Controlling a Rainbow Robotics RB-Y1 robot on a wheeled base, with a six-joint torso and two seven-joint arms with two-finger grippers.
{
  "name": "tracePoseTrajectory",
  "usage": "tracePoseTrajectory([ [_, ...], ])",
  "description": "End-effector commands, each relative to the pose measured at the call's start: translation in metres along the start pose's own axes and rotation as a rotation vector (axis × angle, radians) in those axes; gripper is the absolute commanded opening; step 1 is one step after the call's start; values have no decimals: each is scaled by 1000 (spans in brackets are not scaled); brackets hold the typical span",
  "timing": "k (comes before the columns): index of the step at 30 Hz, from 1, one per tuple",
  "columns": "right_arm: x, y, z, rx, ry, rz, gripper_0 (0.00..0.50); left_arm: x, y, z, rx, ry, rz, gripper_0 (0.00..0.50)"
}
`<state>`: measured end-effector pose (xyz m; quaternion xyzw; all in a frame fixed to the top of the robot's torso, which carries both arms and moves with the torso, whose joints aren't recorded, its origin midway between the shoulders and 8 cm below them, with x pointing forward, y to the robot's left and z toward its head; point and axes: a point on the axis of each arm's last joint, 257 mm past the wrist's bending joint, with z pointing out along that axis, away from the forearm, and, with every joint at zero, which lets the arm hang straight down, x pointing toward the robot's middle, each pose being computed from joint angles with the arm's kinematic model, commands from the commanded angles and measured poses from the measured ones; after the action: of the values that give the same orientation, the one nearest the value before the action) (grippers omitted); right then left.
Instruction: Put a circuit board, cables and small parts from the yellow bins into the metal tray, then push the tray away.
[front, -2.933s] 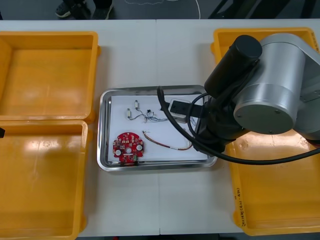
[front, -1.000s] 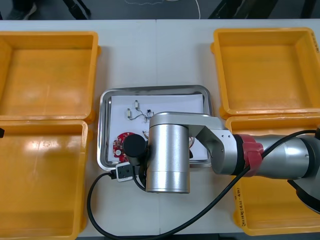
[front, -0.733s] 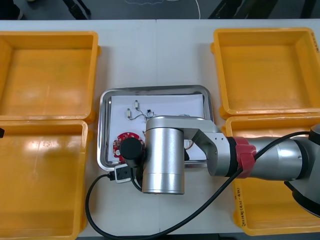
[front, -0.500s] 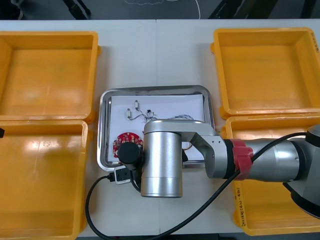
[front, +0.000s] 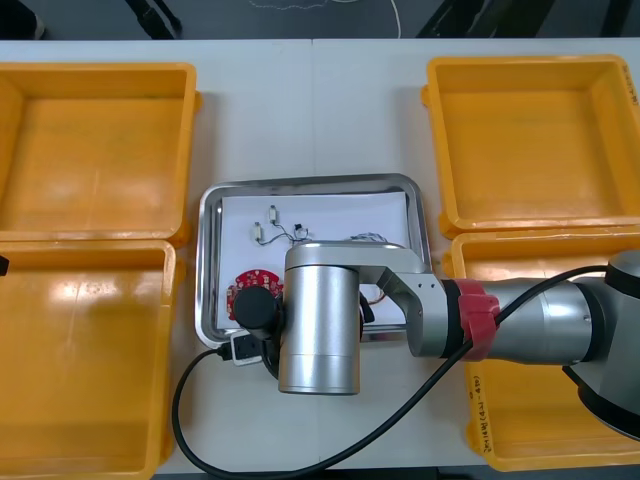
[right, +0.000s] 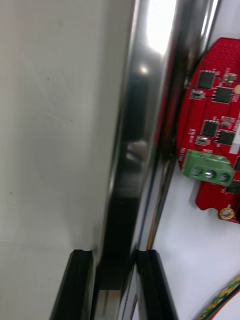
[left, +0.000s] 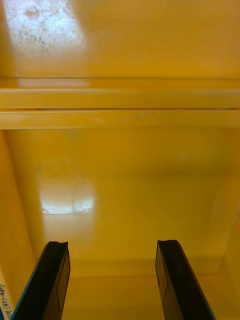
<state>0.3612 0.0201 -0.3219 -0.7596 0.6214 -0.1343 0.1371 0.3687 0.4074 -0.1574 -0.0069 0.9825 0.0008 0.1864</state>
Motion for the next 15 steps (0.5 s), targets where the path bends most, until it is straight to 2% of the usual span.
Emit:
tracePoseTrajectory([
  [1, -18, -10, -9, 39, -19, -6, 91, -4, 14, -15, -49, -25, 68, 500],
  [3, -18, -11, -10, 43, -19, -5, 42, -4, 14, -15, -49, -25, 68, 500],
  [6, -17, -14, -10, 53, -15, -2, 16, -4, 14, -15, -49, -25, 68, 500],
  [15, -12, -34, -19, 84, -5, 30, 6, -4, 14, -15, -49, -25, 68, 500],
])
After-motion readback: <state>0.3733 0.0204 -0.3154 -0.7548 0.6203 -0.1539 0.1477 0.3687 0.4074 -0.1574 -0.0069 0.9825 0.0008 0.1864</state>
